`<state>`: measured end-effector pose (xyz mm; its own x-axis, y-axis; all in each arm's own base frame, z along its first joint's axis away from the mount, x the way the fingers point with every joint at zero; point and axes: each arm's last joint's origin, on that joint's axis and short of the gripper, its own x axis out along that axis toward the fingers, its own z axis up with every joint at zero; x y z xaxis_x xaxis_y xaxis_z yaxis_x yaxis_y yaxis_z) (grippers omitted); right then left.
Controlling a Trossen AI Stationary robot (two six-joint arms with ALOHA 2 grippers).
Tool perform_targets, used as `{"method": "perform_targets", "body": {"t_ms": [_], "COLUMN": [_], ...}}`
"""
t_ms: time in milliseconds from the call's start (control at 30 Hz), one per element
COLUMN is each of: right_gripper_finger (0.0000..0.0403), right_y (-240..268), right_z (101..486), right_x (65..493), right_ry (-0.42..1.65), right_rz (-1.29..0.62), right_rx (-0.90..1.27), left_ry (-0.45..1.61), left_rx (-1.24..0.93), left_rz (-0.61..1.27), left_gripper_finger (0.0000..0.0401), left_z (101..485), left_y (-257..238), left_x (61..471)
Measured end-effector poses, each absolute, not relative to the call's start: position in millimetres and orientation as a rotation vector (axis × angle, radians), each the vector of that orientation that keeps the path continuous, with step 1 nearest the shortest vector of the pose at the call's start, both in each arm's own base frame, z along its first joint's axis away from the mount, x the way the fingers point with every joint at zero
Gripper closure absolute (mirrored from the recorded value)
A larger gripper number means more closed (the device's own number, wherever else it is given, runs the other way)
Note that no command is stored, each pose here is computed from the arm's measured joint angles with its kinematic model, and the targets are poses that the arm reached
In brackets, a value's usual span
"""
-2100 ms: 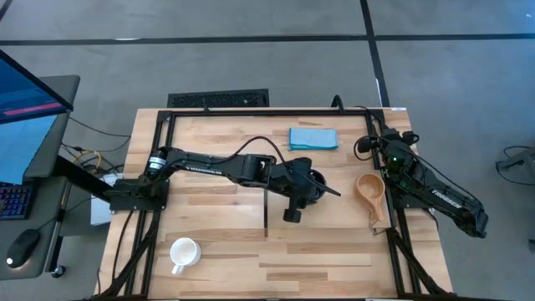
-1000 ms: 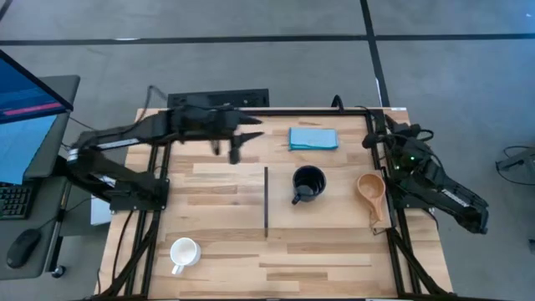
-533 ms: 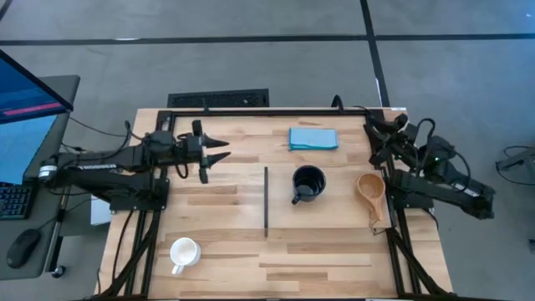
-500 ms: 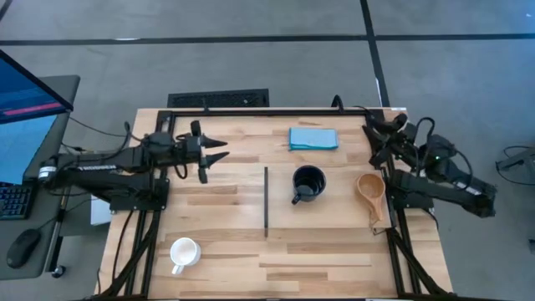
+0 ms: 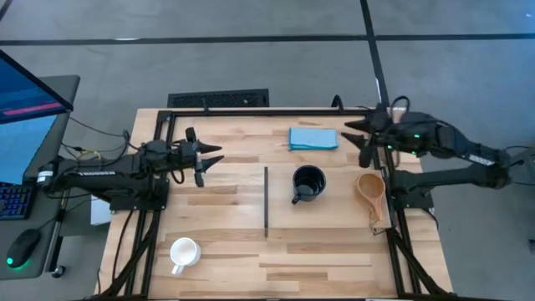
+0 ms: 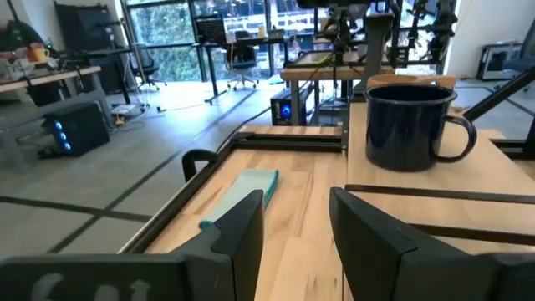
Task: Stack small to large cups/mugs on shelf
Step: Put the black mug on the shelf
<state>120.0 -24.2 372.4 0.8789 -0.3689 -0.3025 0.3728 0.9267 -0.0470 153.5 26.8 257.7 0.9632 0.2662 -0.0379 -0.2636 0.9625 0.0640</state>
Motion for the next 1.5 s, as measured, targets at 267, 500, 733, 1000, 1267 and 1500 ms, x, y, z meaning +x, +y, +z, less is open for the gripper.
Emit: {"method": "perform_targets", "body": {"t_ms": [267, 500, 733, 1000, 1267, 1500], "right_gripper_finger": [0.0221, 0.0221, 0.0218, 0.0177, 0.0159, 0.0159], "right_y": [-19.0, -5.9, 6.9, 17.5, 18.6, 25.0], "right_z": [388.7, 399.4, 398.9, 393.9, 386.3, 379.9], "right_x": [154.5, 170.5, 175.4, 188.3, 196.3, 204.6], "right_ry": [0.509, 0.502, 0.512, 0.534, 0.588, 0.628], "right_rz": [-0.324, -0.258, -0.177, -0.129, -0.137, -0.116], "right_rx": [0.017, 0.07, 0.109, 0.083, 0.086, 0.09], "left_ry": [0.061, 0.074, 0.116, 0.122, 0.128, 0.158], "left_rx": [0.04, 0.055, 0.056, 0.04, 0.041, 0.044], "left_rz": [0.269, 0.266, 0.261, 0.261, 0.26, 0.259], "left_gripper_finger": [0.0271, 0.0271, 0.0271, 0.0271, 0.0271, 0.0271], "left_z": [241.6, 240.3, 236.2, 235.5, 234.9, 232.1], "left_y": [26.6, 26.6, 26.4, 26.4, 26.4, 26.3], "left_x": [152.0, 152.0, 151.7, 151.6, 151.6, 151.2]}}
